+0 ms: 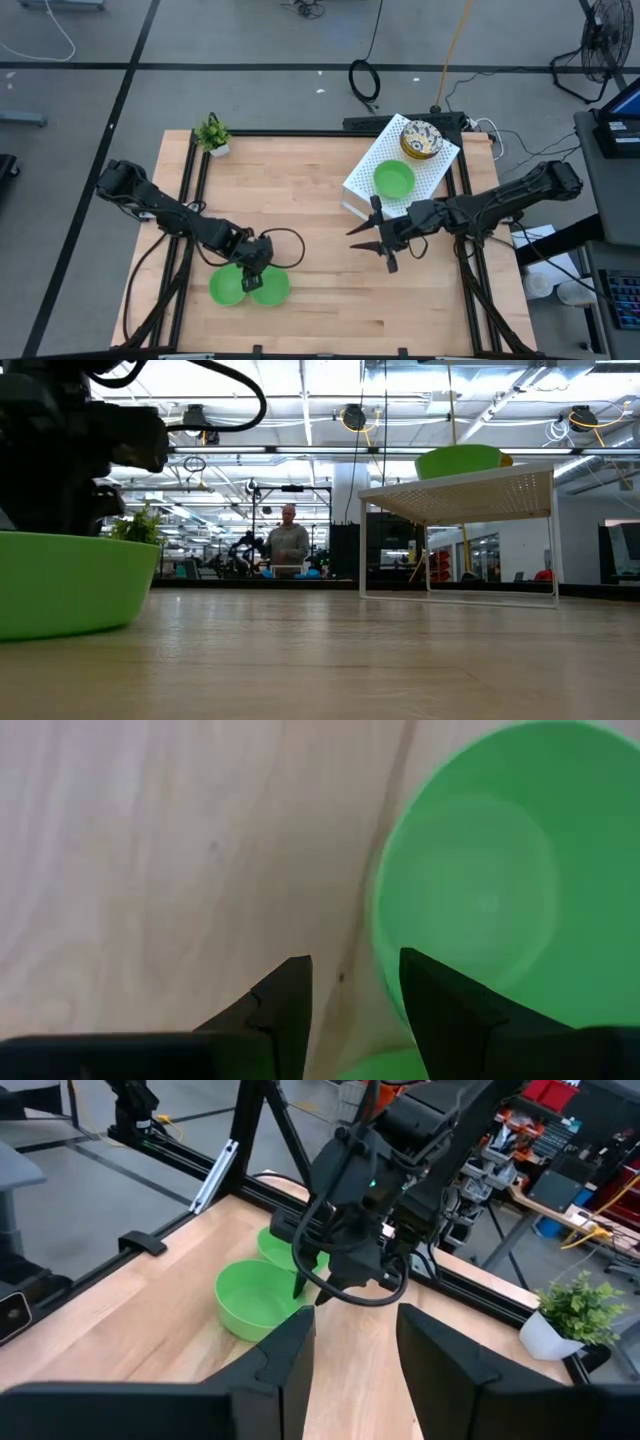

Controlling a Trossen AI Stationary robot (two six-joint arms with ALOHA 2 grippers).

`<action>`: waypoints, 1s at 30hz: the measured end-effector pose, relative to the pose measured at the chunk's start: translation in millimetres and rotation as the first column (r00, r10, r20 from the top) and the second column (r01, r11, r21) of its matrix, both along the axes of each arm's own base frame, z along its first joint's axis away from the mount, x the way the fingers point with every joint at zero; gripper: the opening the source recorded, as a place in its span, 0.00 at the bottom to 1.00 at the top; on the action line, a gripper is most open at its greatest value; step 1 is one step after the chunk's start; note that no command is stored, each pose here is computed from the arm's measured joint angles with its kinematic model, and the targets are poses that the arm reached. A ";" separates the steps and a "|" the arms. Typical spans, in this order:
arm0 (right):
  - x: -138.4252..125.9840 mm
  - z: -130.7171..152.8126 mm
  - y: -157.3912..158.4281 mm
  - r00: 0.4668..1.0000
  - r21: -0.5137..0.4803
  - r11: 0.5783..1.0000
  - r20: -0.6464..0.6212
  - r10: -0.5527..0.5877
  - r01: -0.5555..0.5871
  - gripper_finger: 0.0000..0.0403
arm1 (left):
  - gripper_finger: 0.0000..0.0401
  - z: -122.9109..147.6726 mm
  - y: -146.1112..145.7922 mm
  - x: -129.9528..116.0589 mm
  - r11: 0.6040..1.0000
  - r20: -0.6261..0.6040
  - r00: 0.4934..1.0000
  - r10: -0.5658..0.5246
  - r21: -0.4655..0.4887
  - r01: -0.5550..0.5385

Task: Pick & Place Mini bowls
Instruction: Stack the right green bowl on top of the other green bowl on the shelf

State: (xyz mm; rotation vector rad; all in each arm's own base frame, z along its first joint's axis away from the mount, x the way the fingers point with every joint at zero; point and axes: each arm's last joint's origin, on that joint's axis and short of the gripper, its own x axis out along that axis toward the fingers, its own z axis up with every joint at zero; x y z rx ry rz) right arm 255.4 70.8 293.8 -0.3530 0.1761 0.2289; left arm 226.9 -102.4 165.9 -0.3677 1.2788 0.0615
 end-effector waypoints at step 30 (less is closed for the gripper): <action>-0.3 -1.7 -0.2 1.000 -0.015 1.000 -0.015 0.001 -0.002 0.32 | 0.22 -2.3 79.3 10.4 0.891 0.013 0.926 0.377 0.267 -0.366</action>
